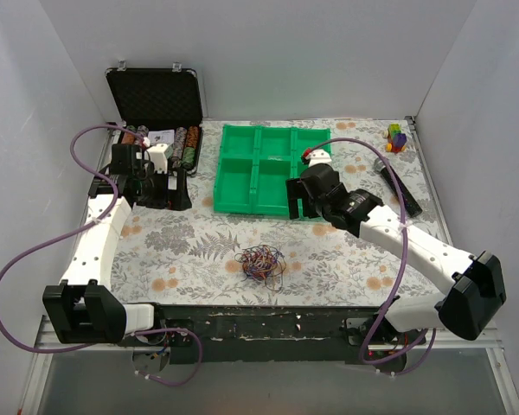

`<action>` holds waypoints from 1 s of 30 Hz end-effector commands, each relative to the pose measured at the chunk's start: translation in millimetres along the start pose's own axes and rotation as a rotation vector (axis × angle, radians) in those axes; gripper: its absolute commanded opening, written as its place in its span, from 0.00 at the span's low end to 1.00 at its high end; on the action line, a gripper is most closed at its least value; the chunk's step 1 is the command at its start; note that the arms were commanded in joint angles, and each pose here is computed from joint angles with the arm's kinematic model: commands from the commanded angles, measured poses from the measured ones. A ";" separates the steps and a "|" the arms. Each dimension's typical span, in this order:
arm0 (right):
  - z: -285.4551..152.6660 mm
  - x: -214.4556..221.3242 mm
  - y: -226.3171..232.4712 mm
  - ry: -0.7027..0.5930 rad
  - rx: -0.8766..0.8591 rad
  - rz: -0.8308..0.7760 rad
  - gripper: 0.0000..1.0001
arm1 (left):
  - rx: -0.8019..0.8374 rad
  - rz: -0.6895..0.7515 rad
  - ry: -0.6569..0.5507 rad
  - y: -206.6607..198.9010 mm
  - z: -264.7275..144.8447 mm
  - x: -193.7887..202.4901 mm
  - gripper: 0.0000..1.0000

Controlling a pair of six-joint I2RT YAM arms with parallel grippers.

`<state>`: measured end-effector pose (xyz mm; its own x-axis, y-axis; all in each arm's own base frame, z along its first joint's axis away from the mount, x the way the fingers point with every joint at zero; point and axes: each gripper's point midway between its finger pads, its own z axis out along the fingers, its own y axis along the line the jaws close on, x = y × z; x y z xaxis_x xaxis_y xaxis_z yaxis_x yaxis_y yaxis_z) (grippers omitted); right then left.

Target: Untangle the cables

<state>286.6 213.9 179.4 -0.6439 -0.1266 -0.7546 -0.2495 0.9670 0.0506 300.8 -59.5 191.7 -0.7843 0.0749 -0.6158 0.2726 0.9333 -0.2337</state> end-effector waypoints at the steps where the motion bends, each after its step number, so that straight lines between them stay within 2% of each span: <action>1: -16.8 -15.9 14.4 -0.064 -0.064 0.021 0.93 | 0.071 0.016 -0.038 -15.6 -7.8 -2.5 0.98; 8: -9.4 8.4 27.9 -0.023 -0.121 -0.026 0.91 | 0.021 0.044 -0.005 -16.4 -0.7 15.2 0.98; 12: -8.7 13.3 42.8 -0.028 -0.168 -0.045 0.88 | 0.036 0.119 0.011 -33.4 1.1 18.2 0.98; 20: -0.8 36.5 57.8 -0.032 -0.257 -0.054 0.79 | 0.161 0.223 0.085 -77.0 29.5 43.8 0.98; 30: -18.1 83.9 83.8 -0.045 -0.501 -0.012 0.73 | 0.303 0.326 0.137 -131.2 63.6 62.4 0.98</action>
<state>207.3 252.8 107.8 -0.6543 -0.2081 -0.7270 -0.5144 0.8272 0.2261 251.2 -175.2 133.9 -0.7313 0.4025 -0.5505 0.6033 0.7583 -0.2469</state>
